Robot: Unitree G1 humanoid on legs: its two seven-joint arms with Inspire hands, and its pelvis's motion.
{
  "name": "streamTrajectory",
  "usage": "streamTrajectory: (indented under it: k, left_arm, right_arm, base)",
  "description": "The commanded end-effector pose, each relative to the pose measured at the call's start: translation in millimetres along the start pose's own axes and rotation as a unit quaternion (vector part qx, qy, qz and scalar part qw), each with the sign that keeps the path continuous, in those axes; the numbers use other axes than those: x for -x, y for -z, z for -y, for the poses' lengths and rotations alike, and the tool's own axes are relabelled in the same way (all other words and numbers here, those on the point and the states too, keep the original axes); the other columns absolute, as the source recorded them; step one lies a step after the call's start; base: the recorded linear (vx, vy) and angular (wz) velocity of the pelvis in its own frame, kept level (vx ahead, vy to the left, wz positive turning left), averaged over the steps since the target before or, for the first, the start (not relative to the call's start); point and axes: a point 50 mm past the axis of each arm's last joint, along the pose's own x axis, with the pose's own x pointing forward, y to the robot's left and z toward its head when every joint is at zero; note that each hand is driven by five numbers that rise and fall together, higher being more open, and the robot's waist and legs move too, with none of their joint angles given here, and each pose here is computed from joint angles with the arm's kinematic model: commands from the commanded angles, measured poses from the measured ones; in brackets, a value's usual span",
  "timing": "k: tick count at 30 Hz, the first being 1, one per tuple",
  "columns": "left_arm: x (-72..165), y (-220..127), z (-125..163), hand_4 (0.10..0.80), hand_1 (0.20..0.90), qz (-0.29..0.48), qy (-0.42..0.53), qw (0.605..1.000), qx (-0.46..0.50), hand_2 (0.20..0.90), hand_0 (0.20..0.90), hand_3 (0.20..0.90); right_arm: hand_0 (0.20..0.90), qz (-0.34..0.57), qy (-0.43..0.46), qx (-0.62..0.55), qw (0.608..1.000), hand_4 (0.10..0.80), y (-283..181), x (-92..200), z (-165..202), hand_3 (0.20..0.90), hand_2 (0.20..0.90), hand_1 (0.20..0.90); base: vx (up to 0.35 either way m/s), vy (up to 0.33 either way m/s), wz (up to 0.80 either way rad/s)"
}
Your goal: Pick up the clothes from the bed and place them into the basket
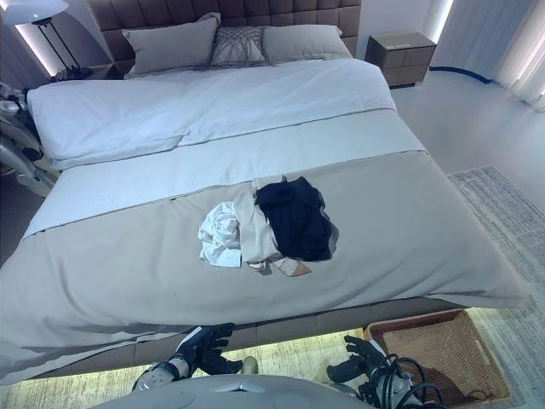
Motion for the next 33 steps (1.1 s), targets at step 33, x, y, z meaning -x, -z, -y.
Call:
streamTrajectory:
  k: [33]
  left_arm:
    - [-13.5, -55.6, -8.7, 0.8, 0.9, 0.089, 0.004, 0.995, 0.051, 0.9, 0.9, 0.9]
  right_arm:
    - [0.9, 0.479, 0.382, 0.178, 0.77, 0.8, -314.5, 116.9, 149.6, 0.9, 0.9, 0.9]
  base:
    - [-0.006, 0.013, 0.03]
